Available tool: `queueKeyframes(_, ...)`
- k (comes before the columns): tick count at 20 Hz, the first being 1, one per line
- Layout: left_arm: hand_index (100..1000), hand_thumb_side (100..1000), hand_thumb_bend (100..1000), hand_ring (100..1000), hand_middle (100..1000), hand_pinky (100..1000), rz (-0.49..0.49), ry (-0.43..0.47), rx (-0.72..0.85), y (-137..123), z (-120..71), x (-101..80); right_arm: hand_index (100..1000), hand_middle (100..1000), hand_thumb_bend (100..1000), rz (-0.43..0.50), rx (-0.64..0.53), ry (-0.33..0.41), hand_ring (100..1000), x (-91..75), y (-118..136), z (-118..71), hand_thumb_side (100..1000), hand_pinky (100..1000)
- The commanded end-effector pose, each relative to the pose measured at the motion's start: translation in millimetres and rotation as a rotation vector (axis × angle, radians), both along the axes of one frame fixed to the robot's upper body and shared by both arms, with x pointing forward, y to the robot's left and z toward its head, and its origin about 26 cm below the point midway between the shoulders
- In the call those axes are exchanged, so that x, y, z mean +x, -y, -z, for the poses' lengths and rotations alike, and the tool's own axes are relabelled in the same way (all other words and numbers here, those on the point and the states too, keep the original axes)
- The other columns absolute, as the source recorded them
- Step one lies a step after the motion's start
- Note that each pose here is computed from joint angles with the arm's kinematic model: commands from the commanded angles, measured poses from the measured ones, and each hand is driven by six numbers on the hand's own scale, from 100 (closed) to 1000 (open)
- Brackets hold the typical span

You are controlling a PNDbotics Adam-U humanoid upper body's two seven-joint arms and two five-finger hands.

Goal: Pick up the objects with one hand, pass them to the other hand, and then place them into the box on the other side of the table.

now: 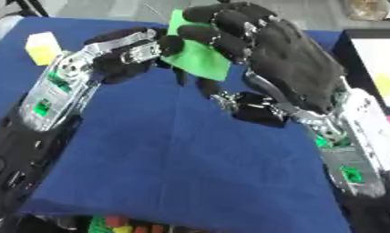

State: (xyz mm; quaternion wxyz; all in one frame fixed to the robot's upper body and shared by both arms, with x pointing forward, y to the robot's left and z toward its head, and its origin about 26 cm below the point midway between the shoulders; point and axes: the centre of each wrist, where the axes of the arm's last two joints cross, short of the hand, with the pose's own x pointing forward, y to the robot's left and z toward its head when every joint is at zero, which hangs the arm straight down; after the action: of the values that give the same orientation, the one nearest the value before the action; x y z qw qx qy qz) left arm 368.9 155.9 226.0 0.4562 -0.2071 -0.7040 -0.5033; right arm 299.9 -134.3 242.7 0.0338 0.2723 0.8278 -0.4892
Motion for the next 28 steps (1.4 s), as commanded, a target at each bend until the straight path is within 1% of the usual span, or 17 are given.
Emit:
queueKeyframes(1,592,725,100,515,432,694,0.024,0.061,-0.011,2.5,-13.6,-6.3,892,844,211,0.036,0.002,0.037,814,0.2,3.9,-5.6,100,786)
queueKeyframes(7,595,725,100,517,435,694,0.037,0.076,-0.013,2.7,-14.9,-8.3,888,813,172,0.062,0.032,0.062,723,0.3,3.4,-5.3,100,719)
queueKeyframes(9,604,737,100,523,443,697,0.044,0.078,-0.012,2.6,-15.0,-8.5,887,807,165,0.065,0.042,0.067,693,0.7,3.1,-4.9,100,702)
queueKeyframes(12,632,806,109,541,465,705,0.063,0.08,-0.009,2.0,-15.0,-8.8,889,799,149,0.063,0.063,0.071,671,1.1,2.9,-4.5,100,690)
queueKeyframes(13,641,832,129,545,473,707,0.069,0.08,-0.007,1.4,-14.8,-8.7,891,798,144,0.061,0.069,0.071,669,1.2,2.9,-4.2,100,690)
queueKeyframes(14,665,907,186,560,495,715,0.073,0.078,-0.004,0.7,-14.3,-8.3,891,795,135,0.057,0.075,0.071,661,1.2,2.8,-4.1,100,688)
queueKeyframes(15,679,951,219,569,508,718,0.079,0.074,-0.001,-0.2,-13.7,-7.8,892,794,127,0.052,0.082,0.07,657,1.2,2.6,-4.1,100,686)
queueKeyframes(17,698,998,256,586,530,725,0.082,0.067,0.001,-2.5,-12.9,-6.3,894,792,116,0.041,0.095,0.067,650,1.1,2.6,-4.0,100,684)
queueKeyframes(19,705,1000,273,594,541,728,0.082,0.059,-0.002,-5.4,-12.1,-4.6,895,790,109,0.033,0.108,0.066,644,1.0,2.9,-4.5,100,682)
queueKeyframes(20,712,1000,290,611,564,736,0.08,0.056,-0.005,-7.1,-11.8,-3.6,897,789,100,0.028,0.116,0.066,640,0.8,3.1,-4.8,100,680)
queueKeyframes(24,730,1000,304,640,603,749,0.07,0.03,-0.029,-17.6,-9.7,2.0,902,789,100,0.016,0.147,0.066,639,0.9,5.3,-6.9,100,681)
queueKeyframes(26,733,1000,300,650,613,753,0.051,0.02,-0.051,-26.4,-9.7,5.8,904,789,100,0.015,0.164,0.065,638,1.5,7.5,-8.6,100,682)
queueKeyframes(28,732,1000,292,652,616,754,0.005,0.021,-0.081,-39.4,-11.1,10.3,907,789,100,0.021,0.18,0.066,638,2.8,11.6,-11.7,100,682)
